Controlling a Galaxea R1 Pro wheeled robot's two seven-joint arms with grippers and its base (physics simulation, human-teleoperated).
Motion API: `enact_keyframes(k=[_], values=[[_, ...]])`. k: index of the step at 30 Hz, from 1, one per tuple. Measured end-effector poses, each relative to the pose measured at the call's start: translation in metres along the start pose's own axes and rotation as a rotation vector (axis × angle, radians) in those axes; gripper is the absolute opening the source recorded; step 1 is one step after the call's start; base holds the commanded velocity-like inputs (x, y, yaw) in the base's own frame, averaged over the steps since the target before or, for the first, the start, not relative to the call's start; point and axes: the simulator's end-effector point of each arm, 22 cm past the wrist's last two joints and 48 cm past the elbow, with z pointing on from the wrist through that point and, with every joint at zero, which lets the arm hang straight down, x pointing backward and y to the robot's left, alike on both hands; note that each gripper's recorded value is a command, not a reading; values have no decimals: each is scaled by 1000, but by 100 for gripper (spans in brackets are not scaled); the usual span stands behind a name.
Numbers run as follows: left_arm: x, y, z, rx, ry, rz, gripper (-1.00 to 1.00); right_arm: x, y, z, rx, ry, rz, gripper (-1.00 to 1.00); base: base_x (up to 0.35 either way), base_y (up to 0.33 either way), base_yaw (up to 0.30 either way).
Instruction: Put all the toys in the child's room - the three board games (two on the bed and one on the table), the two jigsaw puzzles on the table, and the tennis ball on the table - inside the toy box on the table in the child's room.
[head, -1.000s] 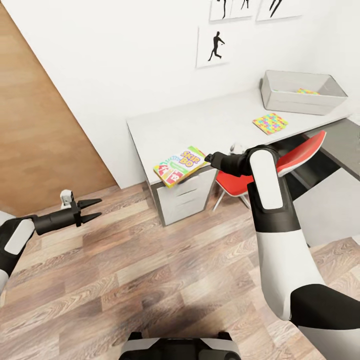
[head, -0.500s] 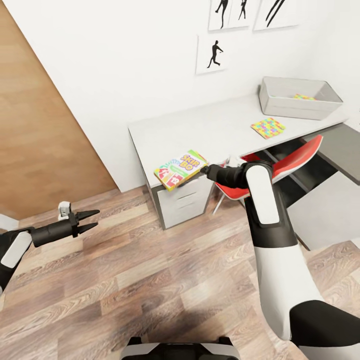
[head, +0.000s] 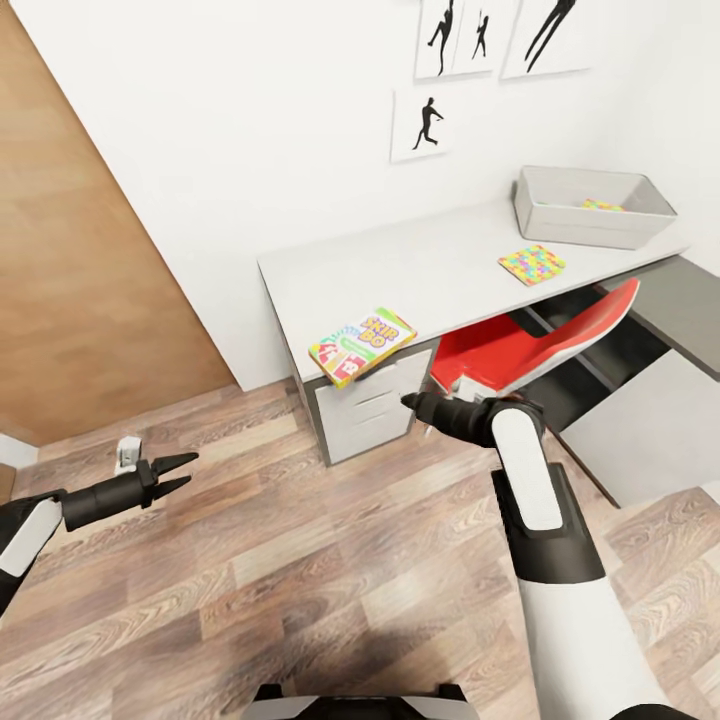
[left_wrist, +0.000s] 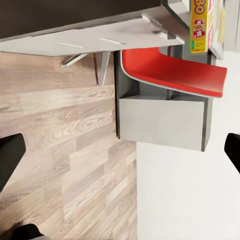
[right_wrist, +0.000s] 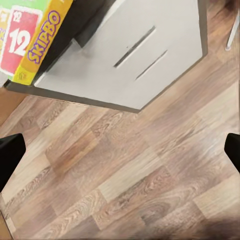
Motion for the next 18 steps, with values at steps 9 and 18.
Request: enact_keyframes(k=[9, 18], values=[[9, 8, -8, -16, -8, 9, 100, 56, -31, 4, 35, 56, 69, 100, 0, 0, 26], [5, 3, -15, -19, -17, 24, 100, 85, -44, 2, 50, 68, 122, 100, 0, 0, 15]])
